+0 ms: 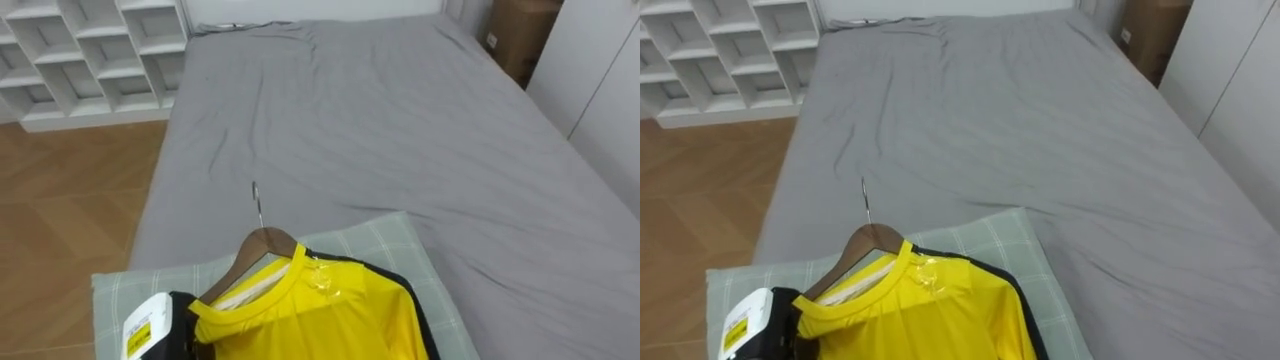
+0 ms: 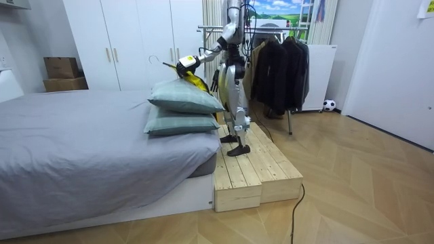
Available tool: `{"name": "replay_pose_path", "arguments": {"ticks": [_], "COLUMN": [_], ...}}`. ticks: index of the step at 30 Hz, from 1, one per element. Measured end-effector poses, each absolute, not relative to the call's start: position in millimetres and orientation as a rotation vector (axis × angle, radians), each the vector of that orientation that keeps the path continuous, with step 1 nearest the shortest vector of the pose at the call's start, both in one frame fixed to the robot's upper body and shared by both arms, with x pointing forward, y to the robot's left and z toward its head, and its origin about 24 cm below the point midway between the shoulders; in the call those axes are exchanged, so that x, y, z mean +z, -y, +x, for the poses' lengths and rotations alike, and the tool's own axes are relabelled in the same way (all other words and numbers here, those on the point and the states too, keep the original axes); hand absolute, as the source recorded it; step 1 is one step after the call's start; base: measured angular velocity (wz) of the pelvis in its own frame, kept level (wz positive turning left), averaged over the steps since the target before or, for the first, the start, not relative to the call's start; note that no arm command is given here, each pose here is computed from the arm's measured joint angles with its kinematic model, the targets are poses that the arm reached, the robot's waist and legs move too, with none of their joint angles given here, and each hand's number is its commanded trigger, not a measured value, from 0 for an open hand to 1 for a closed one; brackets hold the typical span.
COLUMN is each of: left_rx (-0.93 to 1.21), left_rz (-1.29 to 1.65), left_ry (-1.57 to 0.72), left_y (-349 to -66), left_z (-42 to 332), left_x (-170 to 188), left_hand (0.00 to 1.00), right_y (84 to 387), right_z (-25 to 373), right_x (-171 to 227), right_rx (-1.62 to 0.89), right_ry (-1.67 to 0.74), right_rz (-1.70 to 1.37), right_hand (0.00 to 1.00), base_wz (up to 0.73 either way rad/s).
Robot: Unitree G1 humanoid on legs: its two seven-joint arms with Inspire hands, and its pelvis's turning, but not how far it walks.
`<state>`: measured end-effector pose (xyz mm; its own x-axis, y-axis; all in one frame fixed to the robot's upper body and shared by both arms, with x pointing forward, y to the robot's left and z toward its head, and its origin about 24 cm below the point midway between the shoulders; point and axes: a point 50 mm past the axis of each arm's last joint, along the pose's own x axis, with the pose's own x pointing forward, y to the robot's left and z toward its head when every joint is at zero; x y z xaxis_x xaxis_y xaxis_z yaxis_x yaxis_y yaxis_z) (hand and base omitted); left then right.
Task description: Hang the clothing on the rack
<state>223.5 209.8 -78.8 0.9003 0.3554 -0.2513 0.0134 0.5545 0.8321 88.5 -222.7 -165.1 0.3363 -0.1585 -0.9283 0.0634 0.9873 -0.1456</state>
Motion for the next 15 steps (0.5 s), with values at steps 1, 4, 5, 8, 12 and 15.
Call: {"name": "replay_pose_path", "arguments": {"ticks": [1,4,5,8,12,15], "left_rx": [0.209,0.209,0.209,0.209,0.206,0.22], "left_rz": [0.967,0.964,0.963,0.962,0.982,0.967], "left_ry": [-0.418,-0.416,-0.416,-0.414,-0.346,-0.286], "left_y": [-209.6,-209.4,-209.4,-209.3,-205.9,-203.0], "left_z": [222.0,221.3,221.3,221.4,225.4,228.0], "left_x": [-78.9,-78.9,-78.9,-78.7,-69.1,-58.7], "left_hand": [1.0,1.0,1.0,1.0,1.0,1.0], "right_y": [223.1,223.7,224.1,224.7,226.3,228.4], "right_z": [86.6,83.6,82.7,80.6,77.7,75.0], "right_x": [-165.4,-165.9,-166.0,-166.2,-166.5,-166.5], "right_rx": [-0.152,-0.163,-0.167,-0.175,-0.192,-0.207], "right_ry": [-1.222,-1.227,-1.228,-1.232,-1.238,-1.24], "right_rz": [-0.083,-0.073,-0.07,-0.066,-0.064,-0.061], "right_hand": [0.0,0.0,0.0,0.0,0.0,0.0], "base_wz": [0.06,0.06,0.0,0.0,0.0,0.0]}}
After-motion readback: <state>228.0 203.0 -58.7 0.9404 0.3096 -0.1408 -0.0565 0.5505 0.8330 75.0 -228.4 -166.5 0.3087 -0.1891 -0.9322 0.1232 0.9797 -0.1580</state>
